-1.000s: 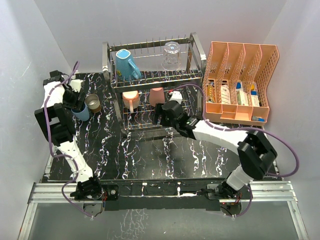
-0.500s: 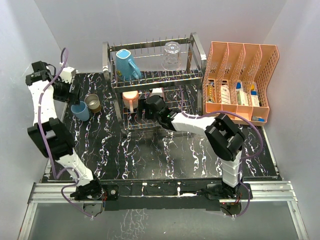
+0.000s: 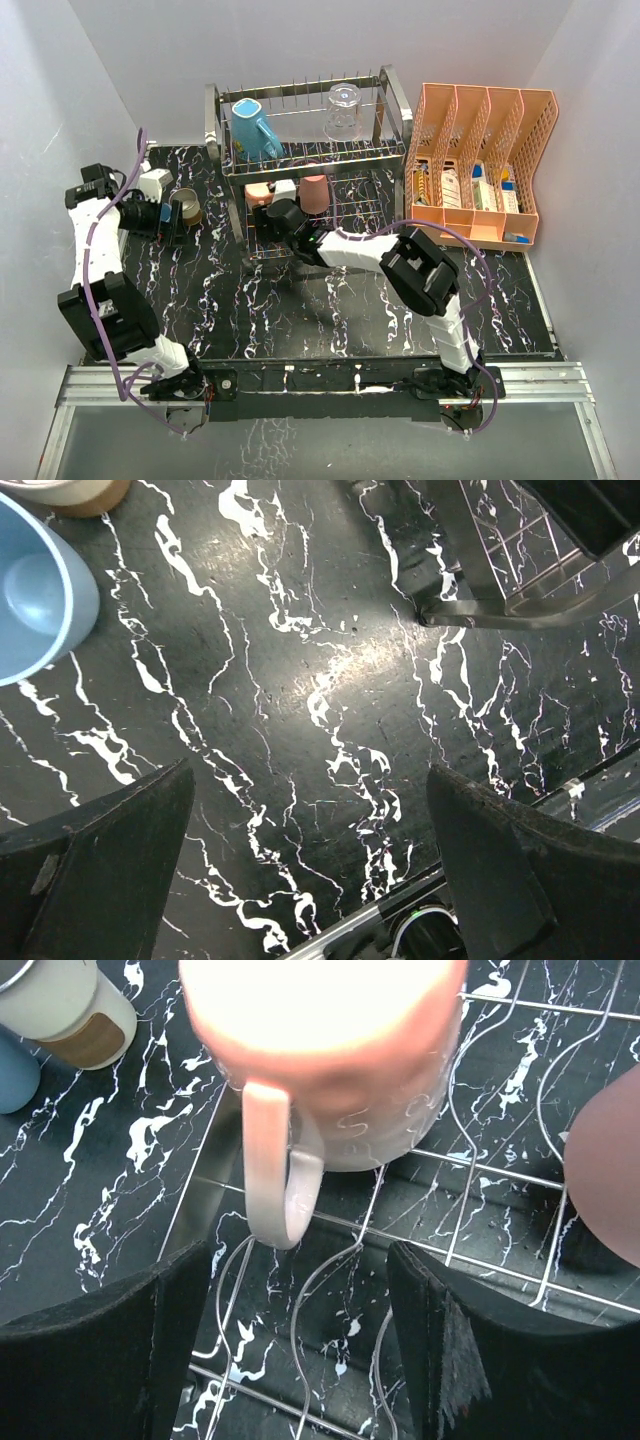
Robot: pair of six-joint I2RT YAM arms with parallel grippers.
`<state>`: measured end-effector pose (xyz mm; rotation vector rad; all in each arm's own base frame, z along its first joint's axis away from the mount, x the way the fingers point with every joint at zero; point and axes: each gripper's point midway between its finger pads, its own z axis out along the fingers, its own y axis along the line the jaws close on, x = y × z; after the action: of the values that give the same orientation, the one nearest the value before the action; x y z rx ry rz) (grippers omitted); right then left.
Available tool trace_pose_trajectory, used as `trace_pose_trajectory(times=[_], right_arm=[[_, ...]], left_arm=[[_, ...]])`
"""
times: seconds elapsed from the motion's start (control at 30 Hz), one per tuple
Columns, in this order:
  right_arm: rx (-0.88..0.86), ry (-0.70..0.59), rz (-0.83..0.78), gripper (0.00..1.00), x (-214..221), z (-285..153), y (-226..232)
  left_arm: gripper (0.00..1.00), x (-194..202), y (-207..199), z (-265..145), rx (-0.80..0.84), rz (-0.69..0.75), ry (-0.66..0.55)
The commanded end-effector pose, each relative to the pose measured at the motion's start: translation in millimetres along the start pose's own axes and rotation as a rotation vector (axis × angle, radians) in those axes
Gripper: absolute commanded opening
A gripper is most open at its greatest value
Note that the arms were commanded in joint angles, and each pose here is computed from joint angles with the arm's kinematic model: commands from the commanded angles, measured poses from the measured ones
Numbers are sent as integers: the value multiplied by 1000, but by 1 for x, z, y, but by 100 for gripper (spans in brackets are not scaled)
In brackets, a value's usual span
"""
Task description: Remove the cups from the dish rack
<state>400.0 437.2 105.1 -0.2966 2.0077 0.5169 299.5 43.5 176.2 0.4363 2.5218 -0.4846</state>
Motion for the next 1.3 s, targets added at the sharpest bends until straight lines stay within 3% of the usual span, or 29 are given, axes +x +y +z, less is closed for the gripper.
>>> trace_pose_trajectory(times=[0.0, 0.37, 0.73, 1.0, 1.27], right_arm=[[23, -133, -1, 71, -38, 11, 11], [191, -121, -81, 55, -38, 47, -6], [236, -145, -136, 10, -50, 36, -16], [176, -167, -90, 8, -64, 2, -13], [153, -121, 8, 8, -34, -41, -30]], left_arm=[[97, -4, -22, -11, 37, 30, -65], [97, 12, -49, -8, 86, 5, -110], [97, 17, -61, -10, 119, 12, -120], [97, 24, -85, -10, 209, 87, -174], [97, 31, -122, -14, 319, 245, -279]])
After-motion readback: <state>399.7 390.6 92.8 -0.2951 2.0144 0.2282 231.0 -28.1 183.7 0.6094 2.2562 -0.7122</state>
